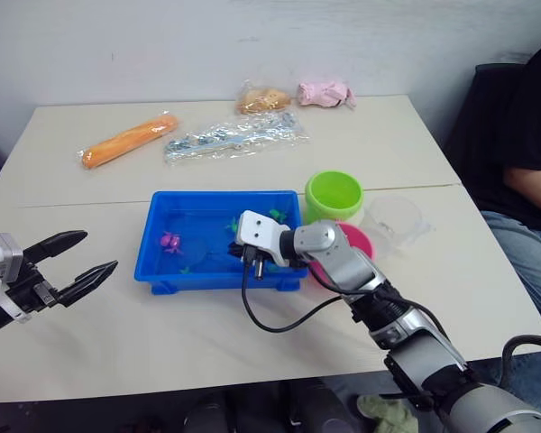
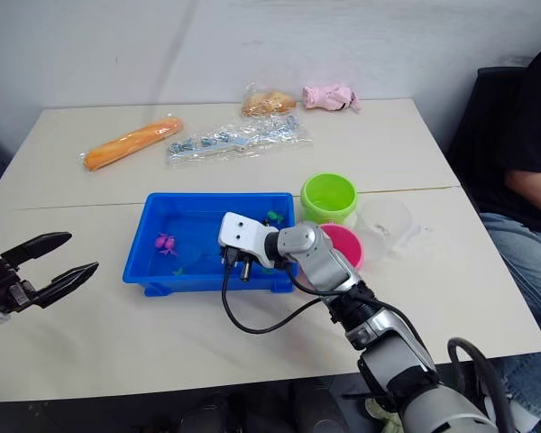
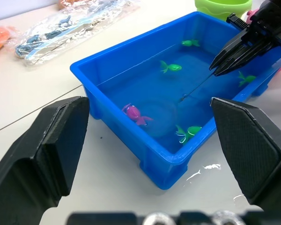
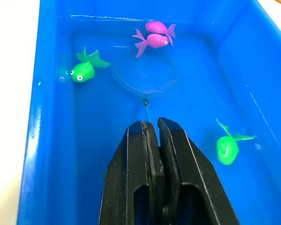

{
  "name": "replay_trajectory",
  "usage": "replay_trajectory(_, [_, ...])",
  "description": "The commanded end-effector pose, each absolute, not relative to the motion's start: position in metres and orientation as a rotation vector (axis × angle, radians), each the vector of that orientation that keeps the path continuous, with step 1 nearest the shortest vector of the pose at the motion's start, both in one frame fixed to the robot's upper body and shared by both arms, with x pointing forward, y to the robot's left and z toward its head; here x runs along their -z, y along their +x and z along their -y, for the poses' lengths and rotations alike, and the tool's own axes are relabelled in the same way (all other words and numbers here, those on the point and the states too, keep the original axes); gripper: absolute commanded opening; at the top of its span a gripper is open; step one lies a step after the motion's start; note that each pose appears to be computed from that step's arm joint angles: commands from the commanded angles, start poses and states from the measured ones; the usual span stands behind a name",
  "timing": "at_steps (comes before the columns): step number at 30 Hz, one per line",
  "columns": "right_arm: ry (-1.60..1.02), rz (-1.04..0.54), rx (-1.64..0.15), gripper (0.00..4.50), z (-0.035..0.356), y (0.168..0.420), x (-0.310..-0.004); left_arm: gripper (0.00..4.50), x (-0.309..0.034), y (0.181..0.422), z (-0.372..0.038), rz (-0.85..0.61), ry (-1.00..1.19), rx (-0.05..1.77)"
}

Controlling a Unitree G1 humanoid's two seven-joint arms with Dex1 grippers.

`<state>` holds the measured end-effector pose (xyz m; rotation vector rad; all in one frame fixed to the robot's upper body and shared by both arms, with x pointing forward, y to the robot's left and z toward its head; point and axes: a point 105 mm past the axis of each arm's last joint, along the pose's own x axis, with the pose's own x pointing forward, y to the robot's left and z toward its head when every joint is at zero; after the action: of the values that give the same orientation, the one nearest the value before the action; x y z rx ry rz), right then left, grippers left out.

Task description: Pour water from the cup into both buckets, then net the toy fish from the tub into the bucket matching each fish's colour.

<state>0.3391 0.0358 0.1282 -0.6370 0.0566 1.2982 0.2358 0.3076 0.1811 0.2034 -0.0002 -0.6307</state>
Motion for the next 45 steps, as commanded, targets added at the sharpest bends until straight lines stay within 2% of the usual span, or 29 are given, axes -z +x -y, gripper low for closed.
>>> replay_trajectory(1, [-0.613,0.028,-1.307,0.00,-0.037,0.335,-0.142,4.44,-0.188,0.235,-0.308,0.009,0.243,0.634])
replay_trajectory(24, [-0.534,0.101,-1.241,0.00,-0.040,0.342,-0.140,4.44,-0.187,0.238,-0.306,-0.004,0.257,0.654])
replay_trajectory(45, [-0.498,0.107,-1.274,0.00,-0.018,0.332,-0.147,4.44,-0.186,0.241,-0.309,-0.006,0.255,0.661])
